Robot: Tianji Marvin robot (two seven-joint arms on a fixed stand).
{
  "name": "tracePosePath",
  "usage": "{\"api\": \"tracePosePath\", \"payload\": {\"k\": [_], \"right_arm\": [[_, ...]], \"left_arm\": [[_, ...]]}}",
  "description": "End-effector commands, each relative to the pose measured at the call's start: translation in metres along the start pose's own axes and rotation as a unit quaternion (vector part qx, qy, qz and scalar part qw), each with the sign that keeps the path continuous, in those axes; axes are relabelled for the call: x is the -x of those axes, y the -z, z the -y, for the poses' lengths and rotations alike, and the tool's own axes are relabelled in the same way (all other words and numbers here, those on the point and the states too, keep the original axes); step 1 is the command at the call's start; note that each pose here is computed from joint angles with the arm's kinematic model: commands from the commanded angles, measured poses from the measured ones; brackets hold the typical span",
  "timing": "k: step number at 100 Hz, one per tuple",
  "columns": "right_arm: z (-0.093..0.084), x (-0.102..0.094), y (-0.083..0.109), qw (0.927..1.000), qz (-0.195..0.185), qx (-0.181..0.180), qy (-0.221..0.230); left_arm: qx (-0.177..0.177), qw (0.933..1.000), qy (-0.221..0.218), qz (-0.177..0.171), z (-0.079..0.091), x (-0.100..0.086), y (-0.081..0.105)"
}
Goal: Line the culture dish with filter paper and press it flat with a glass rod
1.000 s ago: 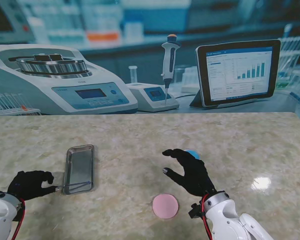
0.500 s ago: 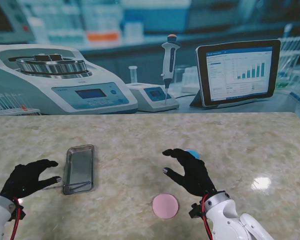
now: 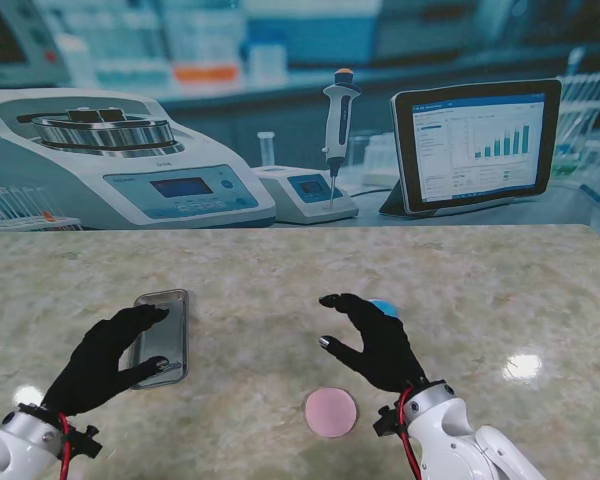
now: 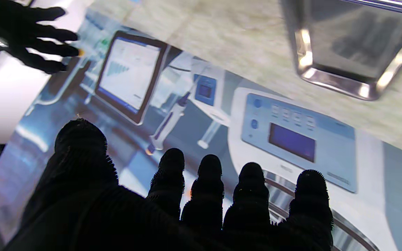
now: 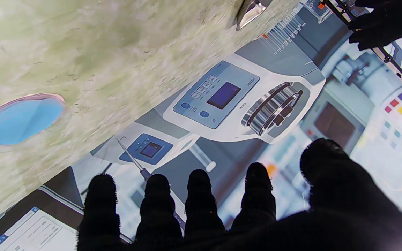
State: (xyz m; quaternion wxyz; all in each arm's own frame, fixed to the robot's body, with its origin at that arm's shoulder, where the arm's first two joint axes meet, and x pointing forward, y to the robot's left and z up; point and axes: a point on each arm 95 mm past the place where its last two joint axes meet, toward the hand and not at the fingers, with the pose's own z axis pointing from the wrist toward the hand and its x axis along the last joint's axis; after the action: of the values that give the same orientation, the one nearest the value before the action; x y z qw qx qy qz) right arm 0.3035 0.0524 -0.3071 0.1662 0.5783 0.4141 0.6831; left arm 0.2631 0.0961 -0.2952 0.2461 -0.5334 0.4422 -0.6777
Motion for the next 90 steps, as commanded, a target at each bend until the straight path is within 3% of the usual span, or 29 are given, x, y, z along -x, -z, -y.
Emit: {"api": "tracePosePath", "payload": {"k": [1, 39, 67, 90], "right_arm": [[0.004, -0.002, 0.001, 1.0000, -0.002, -0.004, -0.004], [0.014, -0.003, 0.000, 0.9998, -0.014, -0.011, -0.010], [0.017, -0.005, -0.004, 0.9996, -0.018, -0.009, -0.019], [0.023, -0.005, -0.007, 0.9994, -0.020, -0.015, -0.023]], "left_arm": [[0.004, 0.9996, 0.023, -0.018, -0.009, -0.017, 0.002], [-0.002, 0.9925, 0.118, -0.031, -0.052, -0.073, 0.016], [0.006, 0.9853, 0.164, -0.048, -0.071, -0.088, 0.010], [-0.008, 0.9803, 0.194, -0.037, -0.079, -0.090, -0.007]]}}
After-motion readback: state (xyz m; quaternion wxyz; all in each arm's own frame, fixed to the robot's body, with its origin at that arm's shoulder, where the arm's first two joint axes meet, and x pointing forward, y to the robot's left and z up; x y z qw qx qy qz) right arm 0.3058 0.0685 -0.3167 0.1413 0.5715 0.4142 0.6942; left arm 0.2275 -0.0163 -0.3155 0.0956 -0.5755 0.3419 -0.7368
